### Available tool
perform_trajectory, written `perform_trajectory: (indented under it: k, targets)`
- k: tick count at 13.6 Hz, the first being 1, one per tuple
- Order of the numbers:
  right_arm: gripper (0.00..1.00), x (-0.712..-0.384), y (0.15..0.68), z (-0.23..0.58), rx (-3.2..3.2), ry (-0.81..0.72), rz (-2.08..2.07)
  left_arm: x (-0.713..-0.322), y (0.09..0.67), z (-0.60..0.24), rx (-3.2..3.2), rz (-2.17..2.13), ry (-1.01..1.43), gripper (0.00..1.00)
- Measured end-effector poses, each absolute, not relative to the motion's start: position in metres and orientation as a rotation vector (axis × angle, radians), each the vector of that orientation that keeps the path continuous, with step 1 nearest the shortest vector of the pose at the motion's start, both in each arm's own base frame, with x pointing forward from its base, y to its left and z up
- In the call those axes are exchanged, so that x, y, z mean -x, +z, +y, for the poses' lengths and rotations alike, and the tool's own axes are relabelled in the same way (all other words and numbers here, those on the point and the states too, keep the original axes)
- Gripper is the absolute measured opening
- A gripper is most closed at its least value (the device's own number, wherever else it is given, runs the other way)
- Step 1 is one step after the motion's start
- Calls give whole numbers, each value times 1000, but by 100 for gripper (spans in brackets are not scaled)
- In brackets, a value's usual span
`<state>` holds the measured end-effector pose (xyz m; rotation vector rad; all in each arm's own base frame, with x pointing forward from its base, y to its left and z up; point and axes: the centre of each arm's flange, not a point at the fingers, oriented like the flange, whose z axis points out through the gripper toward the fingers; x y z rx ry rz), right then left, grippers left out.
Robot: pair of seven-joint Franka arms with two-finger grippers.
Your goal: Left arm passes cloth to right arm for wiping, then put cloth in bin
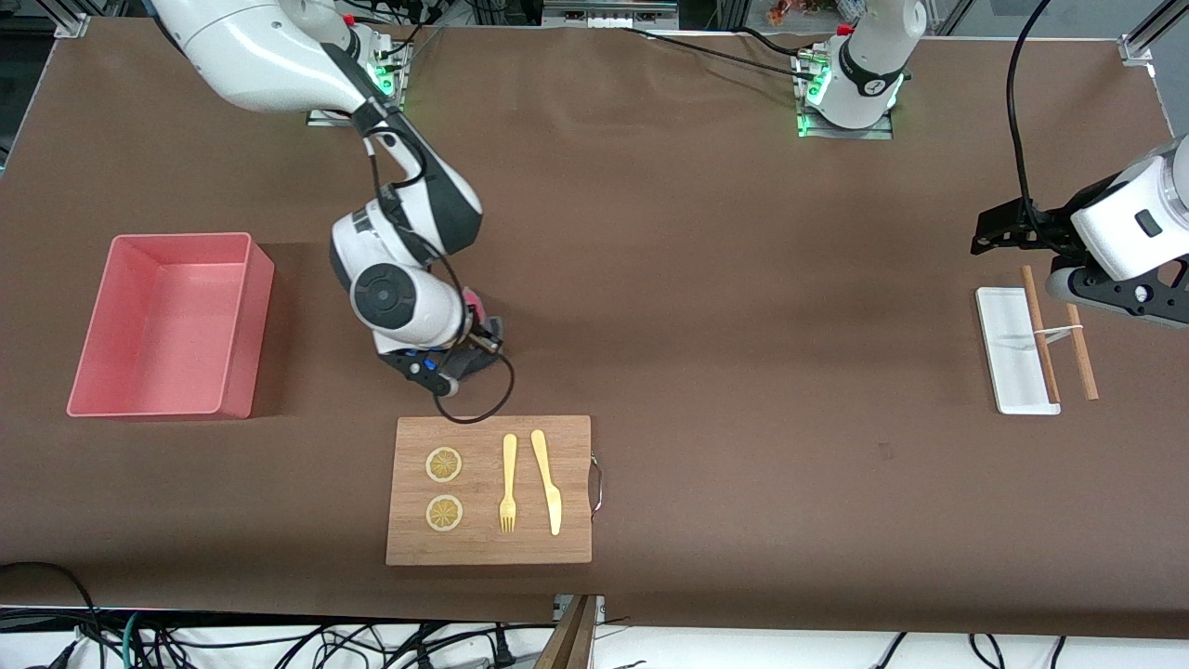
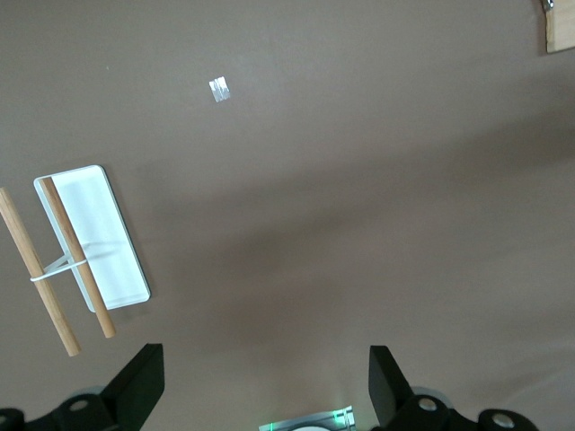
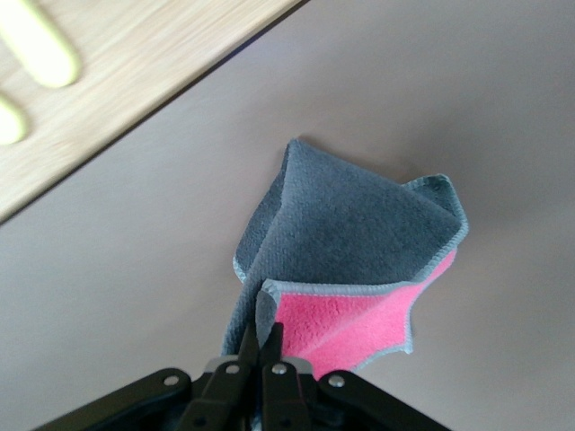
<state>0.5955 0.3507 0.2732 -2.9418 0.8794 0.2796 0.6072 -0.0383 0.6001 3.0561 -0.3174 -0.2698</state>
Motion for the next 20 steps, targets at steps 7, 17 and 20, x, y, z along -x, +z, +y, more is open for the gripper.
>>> perform_trajectory:
  k: [7,17,20]
  targets:
    - [2,-614,293,339,2837,366,931,-586,593,-54,-3157,-305,-10,100]
    - [2,-647,252,114,3063,724,552,-557,588,-60,-3174,-304,29,100]
    - [2,-650,252,46,3082,762,416,-558,587,-60,-3174,-303,28,100]
